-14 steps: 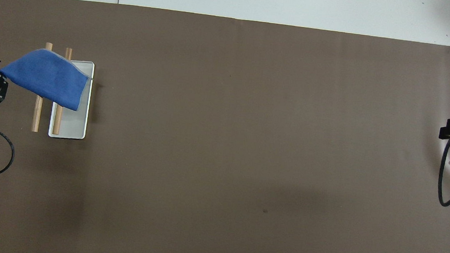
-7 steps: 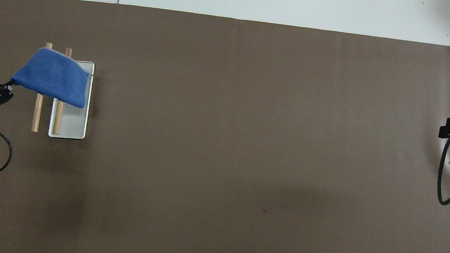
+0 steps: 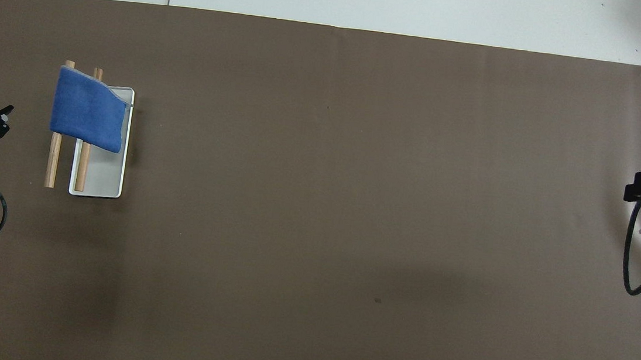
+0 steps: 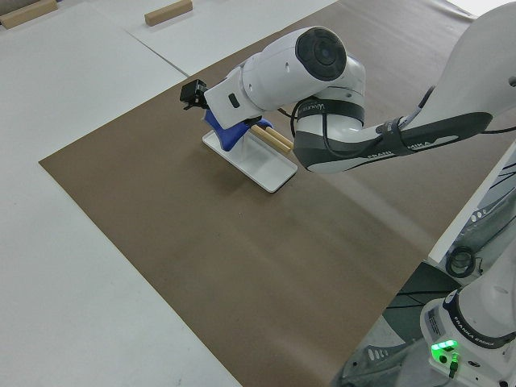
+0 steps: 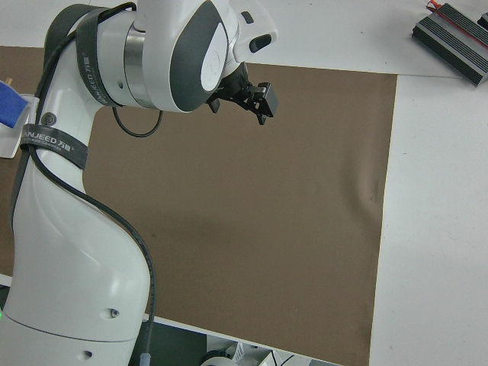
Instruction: Right arm passes towel to left arm to hang
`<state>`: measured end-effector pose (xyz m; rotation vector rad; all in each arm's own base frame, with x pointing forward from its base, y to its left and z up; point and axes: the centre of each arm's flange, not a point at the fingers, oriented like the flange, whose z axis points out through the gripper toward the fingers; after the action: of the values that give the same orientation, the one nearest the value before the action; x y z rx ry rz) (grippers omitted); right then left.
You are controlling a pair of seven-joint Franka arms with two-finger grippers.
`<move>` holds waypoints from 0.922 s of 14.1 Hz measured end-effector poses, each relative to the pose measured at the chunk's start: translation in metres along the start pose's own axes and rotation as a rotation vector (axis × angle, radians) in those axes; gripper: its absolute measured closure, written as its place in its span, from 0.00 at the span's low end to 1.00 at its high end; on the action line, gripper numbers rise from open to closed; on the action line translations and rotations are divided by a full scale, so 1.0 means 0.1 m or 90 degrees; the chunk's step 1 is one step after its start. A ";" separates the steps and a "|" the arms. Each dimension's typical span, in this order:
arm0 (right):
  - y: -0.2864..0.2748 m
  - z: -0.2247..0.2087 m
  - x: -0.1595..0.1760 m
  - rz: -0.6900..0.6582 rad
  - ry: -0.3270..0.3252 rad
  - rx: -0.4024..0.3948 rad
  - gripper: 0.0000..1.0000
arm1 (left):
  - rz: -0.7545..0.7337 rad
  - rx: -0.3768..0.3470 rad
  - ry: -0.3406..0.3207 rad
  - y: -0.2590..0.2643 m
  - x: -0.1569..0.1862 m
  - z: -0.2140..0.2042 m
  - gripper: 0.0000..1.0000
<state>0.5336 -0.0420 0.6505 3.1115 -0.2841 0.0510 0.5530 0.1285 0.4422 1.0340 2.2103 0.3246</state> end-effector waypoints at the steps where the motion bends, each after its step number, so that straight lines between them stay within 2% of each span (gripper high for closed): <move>1: 0.02 0.00 0.00 0.002 0.000 0.000 0.00 | -0.001 0.000 0.000 0.02 0.01 -0.01 0.00; 3: 0.04 0.00 0.00 0.005 0.000 0.000 0.00 | 0.017 0.015 -0.008 0.02 -0.05 -0.03 0.00; 6: 0.03 0.00 0.00 0.004 0.000 0.000 0.00 | 0.113 0.099 -0.051 -0.06 -0.37 -0.10 0.00; 8: 0.03 0.00 0.00 0.004 0.000 0.000 0.00 | 0.166 0.133 -0.080 -0.02 -0.64 -0.23 0.00; 10: 0.03 0.00 0.00 0.003 0.000 0.000 0.00 | 0.263 0.165 -0.073 -0.05 -0.94 -0.33 0.00; 13: 0.02 0.00 0.00 0.002 0.000 0.000 0.00 | 0.436 0.200 -0.049 -0.31 -1.57 -0.43 0.00</move>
<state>0.5333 -0.0439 0.6504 3.1112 -0.2895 0.0501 0.5789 -0.0082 0.5327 1.9343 1.8085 0.2247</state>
